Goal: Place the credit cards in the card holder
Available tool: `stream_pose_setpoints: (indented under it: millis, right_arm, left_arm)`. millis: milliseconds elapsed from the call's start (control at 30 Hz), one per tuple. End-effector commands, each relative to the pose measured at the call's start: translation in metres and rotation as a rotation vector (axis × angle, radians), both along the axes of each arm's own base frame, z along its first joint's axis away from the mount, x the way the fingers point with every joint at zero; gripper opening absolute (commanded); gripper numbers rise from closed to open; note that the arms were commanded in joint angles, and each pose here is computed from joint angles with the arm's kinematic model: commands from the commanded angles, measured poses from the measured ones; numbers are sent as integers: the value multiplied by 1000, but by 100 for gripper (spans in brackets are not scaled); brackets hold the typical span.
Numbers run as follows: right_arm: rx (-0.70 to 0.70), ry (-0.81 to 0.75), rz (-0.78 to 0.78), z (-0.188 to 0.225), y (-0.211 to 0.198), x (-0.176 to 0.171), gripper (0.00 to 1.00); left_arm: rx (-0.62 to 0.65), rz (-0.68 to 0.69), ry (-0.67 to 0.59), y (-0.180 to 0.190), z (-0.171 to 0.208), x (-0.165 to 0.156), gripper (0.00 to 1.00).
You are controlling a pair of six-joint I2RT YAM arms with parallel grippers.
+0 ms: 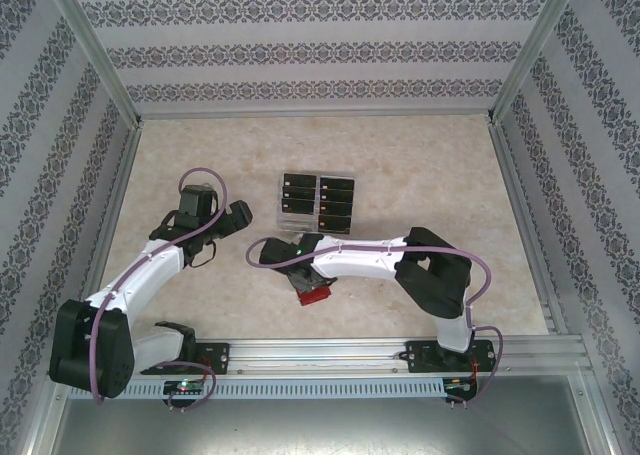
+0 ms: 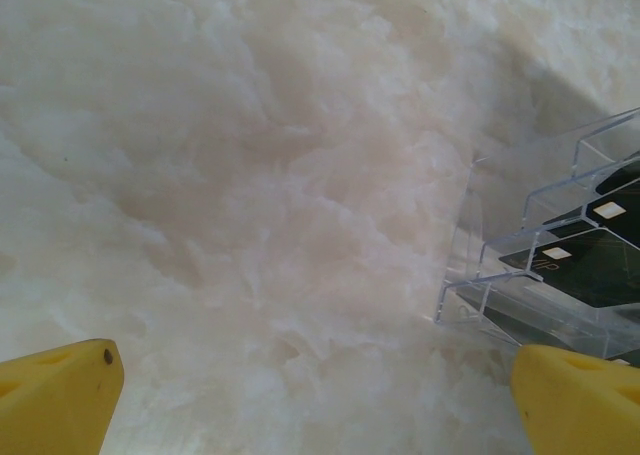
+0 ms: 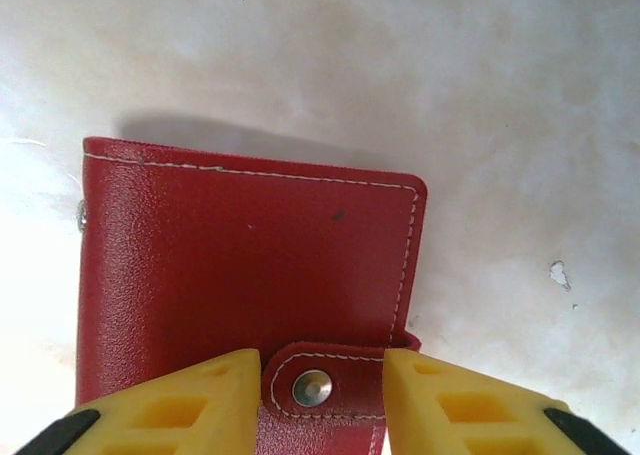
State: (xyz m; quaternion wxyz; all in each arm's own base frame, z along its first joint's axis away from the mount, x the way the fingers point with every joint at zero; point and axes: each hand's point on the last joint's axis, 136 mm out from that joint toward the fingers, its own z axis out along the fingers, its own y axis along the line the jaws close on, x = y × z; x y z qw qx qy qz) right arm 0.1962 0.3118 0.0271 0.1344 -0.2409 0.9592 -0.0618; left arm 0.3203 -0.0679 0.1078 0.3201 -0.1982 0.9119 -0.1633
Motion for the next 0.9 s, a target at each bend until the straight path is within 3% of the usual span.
stream_pose_setpoints:
  millis: [0,133,333,467,600,867]
  right_arm:
    - [-62,7,-5,-13,-12,-6,33]
    - [-76,4,-4,-14,-15,-6,25]
    - [-59,5,-1,-10,-15,-7,1]
    - [10,-7,-1,6,-8,-5,0]
    - [193,5,-44,30,3,-1,0]
    - [423,-37,-102,82,11,22,0]
  left_arm:
    - [-17,-8,-44,-7,14,10,100]
    - [-17,-11,-47,-8,16,11,100]
    - [-15,-11,-44,-8,16,10,100]
    - [-34,-27,-48,-12,20,9,100]
    - [-85,-88,-2,-28,19,2,100]
    - [-226,-237,36,-88,16,-19,100]
